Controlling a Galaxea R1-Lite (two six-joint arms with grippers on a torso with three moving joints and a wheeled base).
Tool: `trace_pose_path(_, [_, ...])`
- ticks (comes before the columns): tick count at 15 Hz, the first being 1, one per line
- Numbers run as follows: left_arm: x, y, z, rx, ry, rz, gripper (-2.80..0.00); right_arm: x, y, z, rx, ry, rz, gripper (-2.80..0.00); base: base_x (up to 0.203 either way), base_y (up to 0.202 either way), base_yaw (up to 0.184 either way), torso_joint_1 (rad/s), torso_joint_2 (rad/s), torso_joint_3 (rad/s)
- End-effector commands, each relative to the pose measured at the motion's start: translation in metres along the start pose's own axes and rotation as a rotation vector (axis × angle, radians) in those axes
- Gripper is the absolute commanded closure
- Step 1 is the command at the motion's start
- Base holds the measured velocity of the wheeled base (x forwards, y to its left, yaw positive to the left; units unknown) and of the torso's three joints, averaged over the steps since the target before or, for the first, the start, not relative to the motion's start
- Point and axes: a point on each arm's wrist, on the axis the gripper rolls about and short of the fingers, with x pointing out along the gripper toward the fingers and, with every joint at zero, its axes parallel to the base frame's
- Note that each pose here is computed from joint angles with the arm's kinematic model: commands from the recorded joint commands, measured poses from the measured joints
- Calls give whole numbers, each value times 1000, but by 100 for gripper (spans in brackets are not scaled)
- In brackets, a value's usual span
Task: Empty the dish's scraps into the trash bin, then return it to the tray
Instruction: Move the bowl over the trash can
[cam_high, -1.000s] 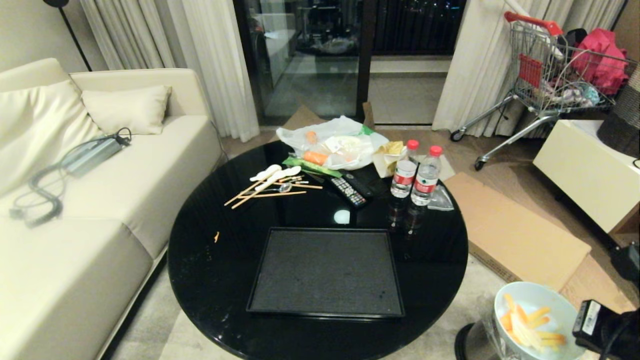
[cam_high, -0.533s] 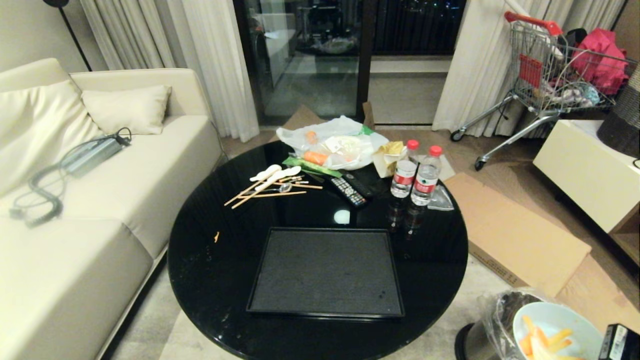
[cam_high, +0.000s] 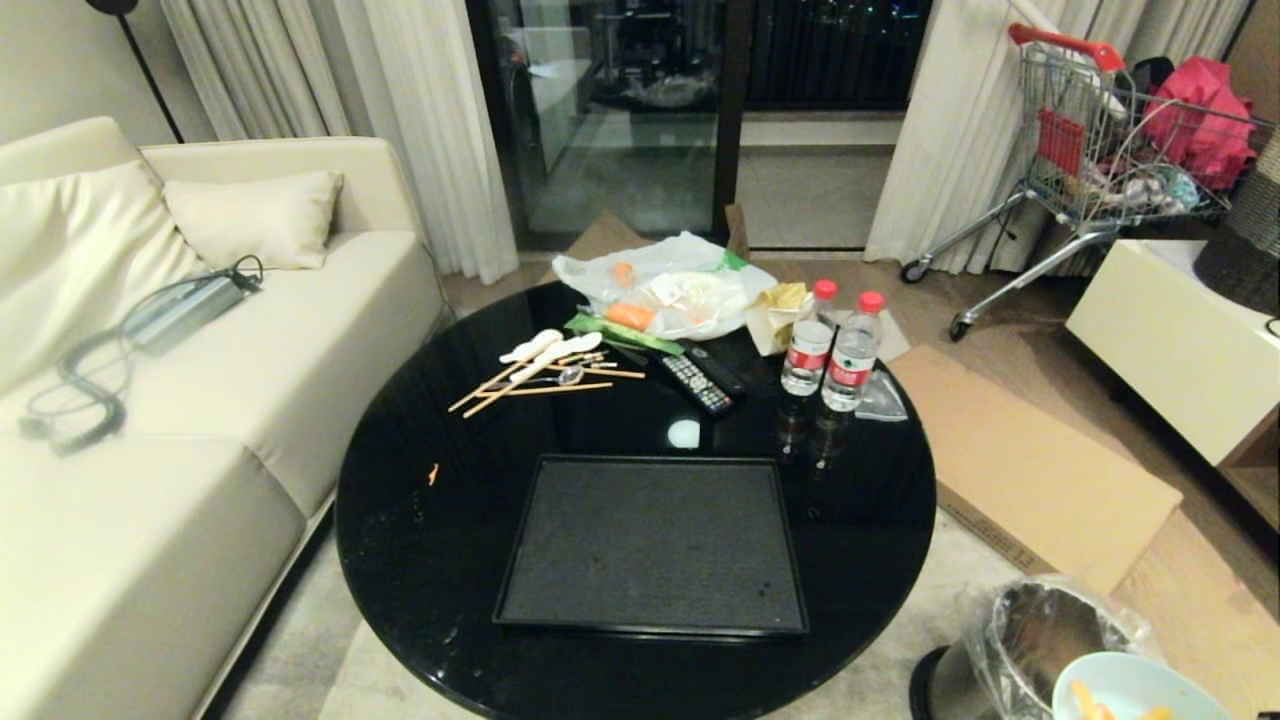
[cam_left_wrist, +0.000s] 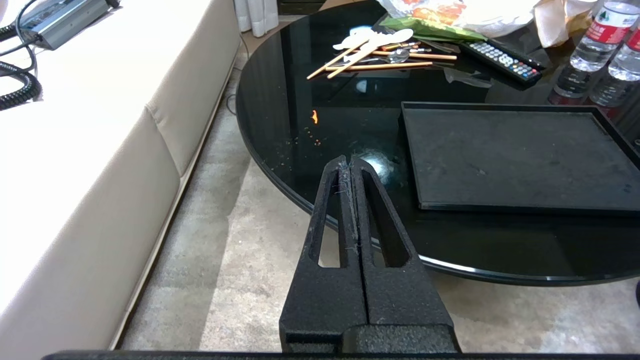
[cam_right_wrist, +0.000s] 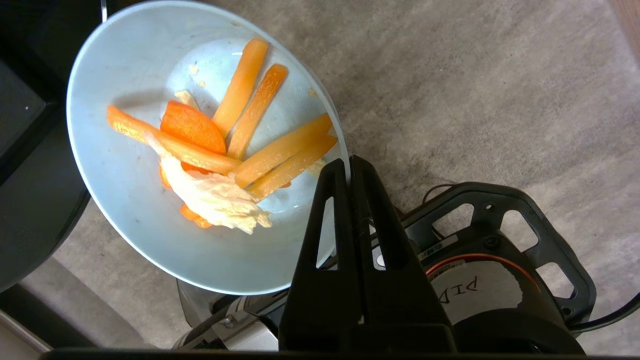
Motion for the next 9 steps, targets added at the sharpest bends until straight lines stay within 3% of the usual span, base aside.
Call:
trace_pose_path(1, [0, 0, 0, 0, -1, 0, 0, -2, -4, -3, 9, -2, 20, 0, 0, 0, 0, 0, 0, 0])
trace_pose_path(9, [0, 0, 0, 0, -1, 0, 0, 1, 3, 0, 6, 63, 53, 0, 0, 0, 0, 0, 0, 0])
